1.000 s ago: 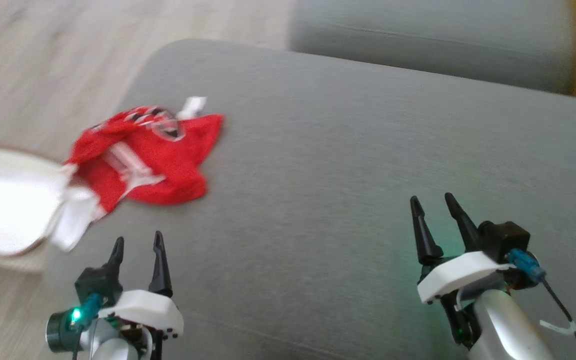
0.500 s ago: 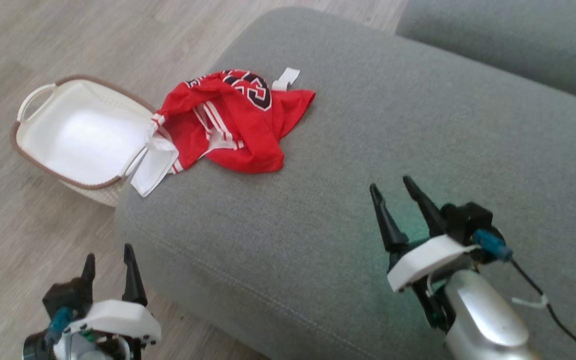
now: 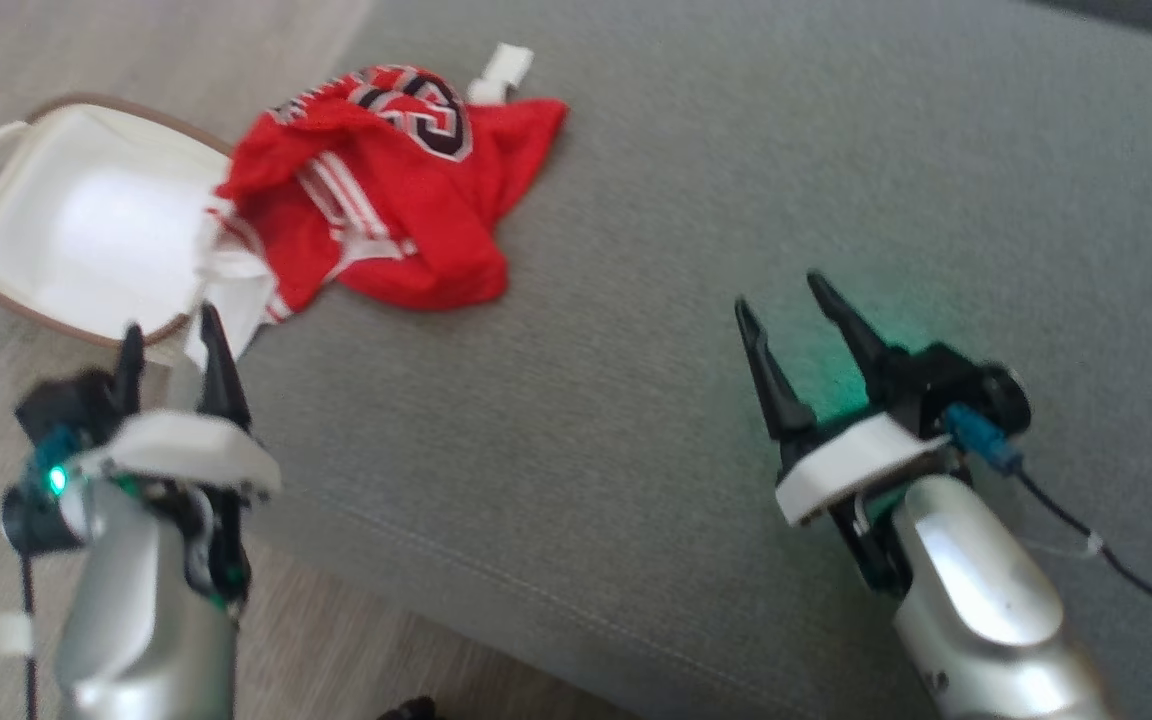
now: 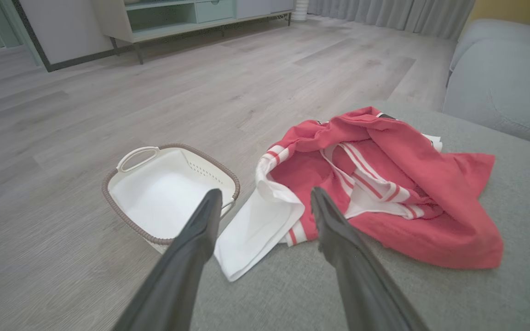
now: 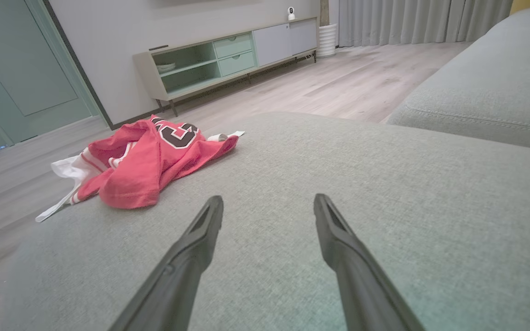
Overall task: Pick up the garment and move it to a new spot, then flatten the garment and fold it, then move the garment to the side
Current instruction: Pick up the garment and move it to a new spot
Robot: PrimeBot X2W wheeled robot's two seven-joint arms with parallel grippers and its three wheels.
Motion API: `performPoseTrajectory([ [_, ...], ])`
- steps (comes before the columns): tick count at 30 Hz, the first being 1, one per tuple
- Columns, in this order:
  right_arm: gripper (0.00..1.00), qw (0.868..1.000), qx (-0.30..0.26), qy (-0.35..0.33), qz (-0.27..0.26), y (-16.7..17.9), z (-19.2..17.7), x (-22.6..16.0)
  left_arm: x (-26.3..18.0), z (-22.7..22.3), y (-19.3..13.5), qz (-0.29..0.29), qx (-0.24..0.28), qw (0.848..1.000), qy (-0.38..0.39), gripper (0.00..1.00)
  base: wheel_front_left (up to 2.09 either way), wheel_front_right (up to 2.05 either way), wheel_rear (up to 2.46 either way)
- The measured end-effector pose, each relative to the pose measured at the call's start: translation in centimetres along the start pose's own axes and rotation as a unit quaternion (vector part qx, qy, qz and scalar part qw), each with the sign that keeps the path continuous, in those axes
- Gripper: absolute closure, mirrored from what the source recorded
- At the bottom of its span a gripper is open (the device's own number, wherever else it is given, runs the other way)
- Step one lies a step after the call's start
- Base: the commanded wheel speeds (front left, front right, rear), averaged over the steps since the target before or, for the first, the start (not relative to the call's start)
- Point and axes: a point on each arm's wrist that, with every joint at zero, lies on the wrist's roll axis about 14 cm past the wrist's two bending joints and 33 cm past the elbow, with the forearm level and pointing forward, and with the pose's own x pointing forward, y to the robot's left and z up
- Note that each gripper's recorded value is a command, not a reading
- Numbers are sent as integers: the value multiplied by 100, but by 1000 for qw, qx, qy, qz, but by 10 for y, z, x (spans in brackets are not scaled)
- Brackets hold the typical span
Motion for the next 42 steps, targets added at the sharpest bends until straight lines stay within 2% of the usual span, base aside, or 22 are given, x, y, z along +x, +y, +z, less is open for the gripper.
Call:
performPoseTrajectory([
  [4, 0, 1000, -3, -8, -7, -13, 3, 4, 22, -4, -7, -3, 12, 1000, 14, 0, 0, 0, 0],
  [12, 0, 1000, -3, -22, -21, -34, 6, 1, 52, -53, -8, 33, 38, 994, 100, 0, 0, 0, 0],
  [18, 0, 999, 0, -25, -42, -54, 5, -6, 73, -69, -11, 42, 43, 990, 125, 0, 0, 0, 0],
  [19, 0, 999, 0, -26, -47, -59, 4, -7, 76, -70, -12, 43, 42, 990, 127, 32, 0, 0, 0],
  [20, 0, 998, 0, -25, -53, -64, 3, -8, 79, -71, -13, 43, 42, 990, 129, 100, 0, 0, 0],
  [26, 0, 997, -2, -24, -76, -79, 5, -15, 94, -56, -21, 27, 46, 993, 107, 100, 0, 0, 0],
  [33, 0, 995, -6, -43, -91, -80, 22, -26, 113, 31, -41, -40, 74, 996, -19, 100, 0, 0, 0],
  [37, 0, 993, -6, -56, -105, -81, 36, -38, 110, 84, -78, -103, 94, 985, -98, 100, 0, 0, 0],
  [42, 0, 989, 10, -77, -129, -86, 55, -60, 96, 141, -150, -194, 100, 958, -185, 100, 0, 0, 0],
])
